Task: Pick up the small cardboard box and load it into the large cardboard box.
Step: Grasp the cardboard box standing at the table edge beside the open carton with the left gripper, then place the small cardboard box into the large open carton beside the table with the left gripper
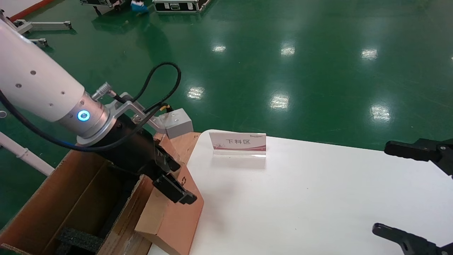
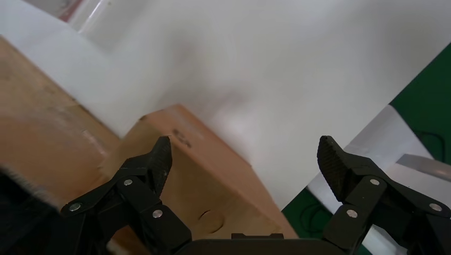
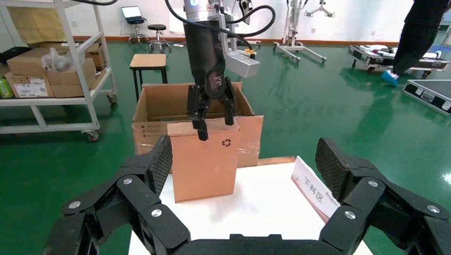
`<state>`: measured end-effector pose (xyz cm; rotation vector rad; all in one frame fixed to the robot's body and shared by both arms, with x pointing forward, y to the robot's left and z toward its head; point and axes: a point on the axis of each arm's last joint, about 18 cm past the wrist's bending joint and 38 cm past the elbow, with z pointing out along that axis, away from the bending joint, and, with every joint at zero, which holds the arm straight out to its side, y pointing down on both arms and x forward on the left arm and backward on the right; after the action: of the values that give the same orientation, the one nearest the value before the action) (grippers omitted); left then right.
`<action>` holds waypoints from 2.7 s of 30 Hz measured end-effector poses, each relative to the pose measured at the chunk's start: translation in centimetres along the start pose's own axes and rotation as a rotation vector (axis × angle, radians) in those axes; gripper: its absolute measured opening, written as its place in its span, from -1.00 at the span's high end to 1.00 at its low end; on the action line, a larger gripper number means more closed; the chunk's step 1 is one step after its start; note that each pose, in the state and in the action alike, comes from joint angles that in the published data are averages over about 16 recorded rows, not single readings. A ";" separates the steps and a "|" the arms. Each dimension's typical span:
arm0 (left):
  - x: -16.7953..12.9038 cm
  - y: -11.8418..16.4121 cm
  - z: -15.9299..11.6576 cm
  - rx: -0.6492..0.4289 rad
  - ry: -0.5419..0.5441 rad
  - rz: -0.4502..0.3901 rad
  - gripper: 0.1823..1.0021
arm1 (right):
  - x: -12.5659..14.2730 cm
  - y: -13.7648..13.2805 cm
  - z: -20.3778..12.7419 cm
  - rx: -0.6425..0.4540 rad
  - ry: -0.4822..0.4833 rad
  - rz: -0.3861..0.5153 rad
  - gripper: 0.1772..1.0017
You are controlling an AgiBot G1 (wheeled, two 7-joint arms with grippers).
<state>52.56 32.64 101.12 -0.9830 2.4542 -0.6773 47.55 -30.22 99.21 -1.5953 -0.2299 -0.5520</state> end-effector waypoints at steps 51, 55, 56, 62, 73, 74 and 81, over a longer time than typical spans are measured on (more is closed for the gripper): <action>-0.6 2.4 3.0 -0.240 -0.088 -0.131 -0.97 | 0.0 0.0 0.0 0.000 0.001 0.000 -0.98; -0.6 2.3 3.0 -0.239 -0.088 -0.132 -0.93 | 0.0 0.0 0.0 0.000 0.001 0.000 -0.94; -0.6 2.3 3.0 -0.239 -0.088 -0.132 -0.91 | 0.0 0.0 0.0 0.000 0.001 0.000 -0.93; -0.6 2.3 2.9 -0.238 -0.087 -0.132 -0.77 | 0.0 0.0 0.0 0.000 0.001 0.000 -0.78; -0.6 2.3 2.9 -0.237 -0.087 -0.133 -0.29 | 0.0 0.0 0.0 0.000 0.001 0.000 -0.30; -0.6 2.3 2.9 -0.237 -0.087 -0.133 -0.23 | 0.0 0.0 0.0 0.000 0.001 0.000 -0.25; -0.8 1.9 2.5 -0.220 -0.092 -0.132 0.18 | 0.0 0.0 0.0 0.000 0.001 0.000 0.15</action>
<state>53.39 33.68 98.23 -1.2395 2.4359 -0.3983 47.55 -30.24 99.21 -1.5950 -0.2292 -0.5522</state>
